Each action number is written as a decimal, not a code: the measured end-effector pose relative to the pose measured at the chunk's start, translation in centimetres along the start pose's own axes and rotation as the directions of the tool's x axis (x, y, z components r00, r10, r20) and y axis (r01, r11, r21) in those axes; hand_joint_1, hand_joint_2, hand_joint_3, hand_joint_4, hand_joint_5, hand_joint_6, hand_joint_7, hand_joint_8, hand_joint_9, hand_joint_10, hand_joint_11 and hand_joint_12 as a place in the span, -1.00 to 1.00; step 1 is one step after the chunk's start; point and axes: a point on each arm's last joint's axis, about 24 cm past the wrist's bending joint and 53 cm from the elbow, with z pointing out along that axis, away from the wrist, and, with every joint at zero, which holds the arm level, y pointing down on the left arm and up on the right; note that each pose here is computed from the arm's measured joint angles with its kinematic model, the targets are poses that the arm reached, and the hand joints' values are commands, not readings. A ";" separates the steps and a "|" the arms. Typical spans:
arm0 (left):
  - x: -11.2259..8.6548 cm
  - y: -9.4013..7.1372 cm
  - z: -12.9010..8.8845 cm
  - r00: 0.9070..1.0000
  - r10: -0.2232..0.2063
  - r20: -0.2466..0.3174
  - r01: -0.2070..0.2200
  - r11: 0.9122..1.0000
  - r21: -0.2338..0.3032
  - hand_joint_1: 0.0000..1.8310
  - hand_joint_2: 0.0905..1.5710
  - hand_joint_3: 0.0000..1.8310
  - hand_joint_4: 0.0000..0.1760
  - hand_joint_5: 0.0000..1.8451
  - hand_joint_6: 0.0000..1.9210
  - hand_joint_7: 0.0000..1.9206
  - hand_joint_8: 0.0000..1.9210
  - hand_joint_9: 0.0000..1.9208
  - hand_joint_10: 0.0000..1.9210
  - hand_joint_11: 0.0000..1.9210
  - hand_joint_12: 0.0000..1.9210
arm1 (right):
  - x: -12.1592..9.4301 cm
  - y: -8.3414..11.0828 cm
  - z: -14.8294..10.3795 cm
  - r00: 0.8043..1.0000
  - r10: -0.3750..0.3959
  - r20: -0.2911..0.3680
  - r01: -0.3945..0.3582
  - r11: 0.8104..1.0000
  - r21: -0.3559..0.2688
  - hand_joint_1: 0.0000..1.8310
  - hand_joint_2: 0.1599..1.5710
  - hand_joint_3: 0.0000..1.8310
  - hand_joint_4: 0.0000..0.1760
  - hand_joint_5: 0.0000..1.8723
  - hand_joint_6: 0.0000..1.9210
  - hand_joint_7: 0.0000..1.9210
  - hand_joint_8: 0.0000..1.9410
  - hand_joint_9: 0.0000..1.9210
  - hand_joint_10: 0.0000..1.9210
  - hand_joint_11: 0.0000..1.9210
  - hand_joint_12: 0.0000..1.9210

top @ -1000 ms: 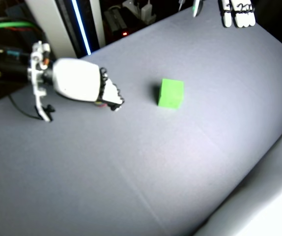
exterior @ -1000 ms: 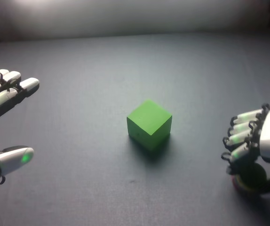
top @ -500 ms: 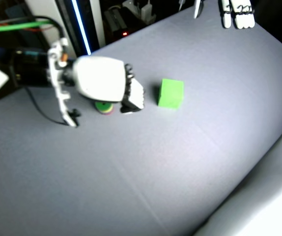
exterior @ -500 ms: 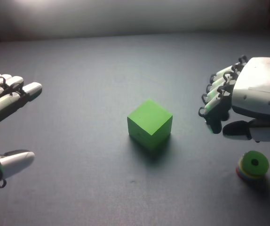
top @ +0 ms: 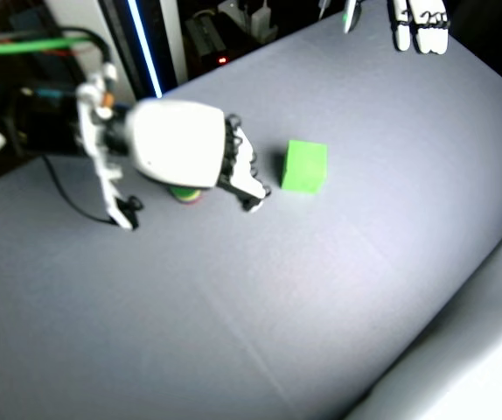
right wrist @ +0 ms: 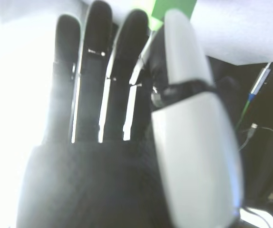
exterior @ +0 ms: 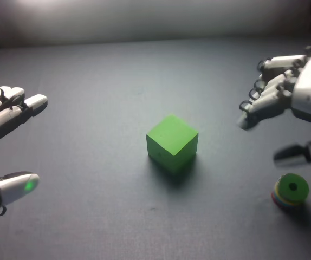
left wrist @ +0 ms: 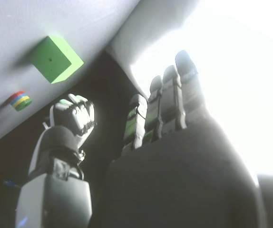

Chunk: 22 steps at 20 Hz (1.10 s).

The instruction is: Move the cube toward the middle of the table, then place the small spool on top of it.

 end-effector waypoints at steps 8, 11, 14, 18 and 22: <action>0.4 0.3 -0.1 1.000 -0.007 -0.007 0.007 1.000 -0.010 -0.72 0.55 -1.00 0.69 -0.93 -1.00 -0.91 -1.00 -0.92 -0.99 -1.00 -0.62 | 4.3 -0.1 -2.3 0.990 -0.028 -0.138 0.031 0.999 0.015 0.04 0.04 -1.00 -0.70 -0.30 -1.00 -0.30 -1.00 -0.26 -0.95 -0.83 0.30; 0.5 0.4 -0.1 1.000 -0.013 -0.007 0.013 1.000 -0.014 -0.77 0.51 -1.00 0.66 -0.90 -1.00 -0.91 -1.00 -0.93 -1.00 -1.00 -0.61 | 5.2 -0.5 -2.3 0.987 -0.020 -0.162 0.026 0.999 0.034 0.12 0.02 -1.00 -0.84 -0.28 -1.00 -0.30 -1.00 -0.22 -0.94 -0.78 0.35; 0.5 0.4 -0.1 1.000 -0.013 -0.006 0.013 1.000 -0.014 -0.77 0.53 -1.00 0.51 -0.90 -1.00 -0.91 -1.00 -0.94 -1.00 -1.00 -0.63 | 5.8 -1.4 -2.4 0.986 0.013 -0.167 -0.002 0.998 0.066 0.13 0.03 -1.00 -0.68 -0.32 -1.00 -0.36 -1.00 -0.29 -0.97 -0.84 0.33; 0.5 0.4 -0.1 1.000 -0.013 -0.004 0.013 1.000 -0.016 -0.73 0.55 -1.00 0.45 -0.90 -1.00 -0.91 -1.00 -0.94 -1.00 -1.00 -0.70 | 6.6 -2.6 -2.4 0.982 0.024 -0.186 -0.005 0.995 0.104 0.12 0.04 -1.00 0.00 -0.40 -1.00 -0.41 -1.00 -0.34 -0.99 -0.87 0.28; 0.5 0.5 -0.1 1.000 -0.016 -0.005 0.016 1.000 -0.017 -0.79 0.57 -1.00 0.71 -0.94 -1.00 -0.94 -1.00 -0.96 -1.00 -1.00 -0.75 | 7.5 -2.6 -2.3 0.979 0.031 -0.203 -0.010 0.994 0.105 0.10 0.04 -1.00 0.27 -0.41 -1.00 -0.41 -1.00 -0.26 -0.97 -0.80 0.37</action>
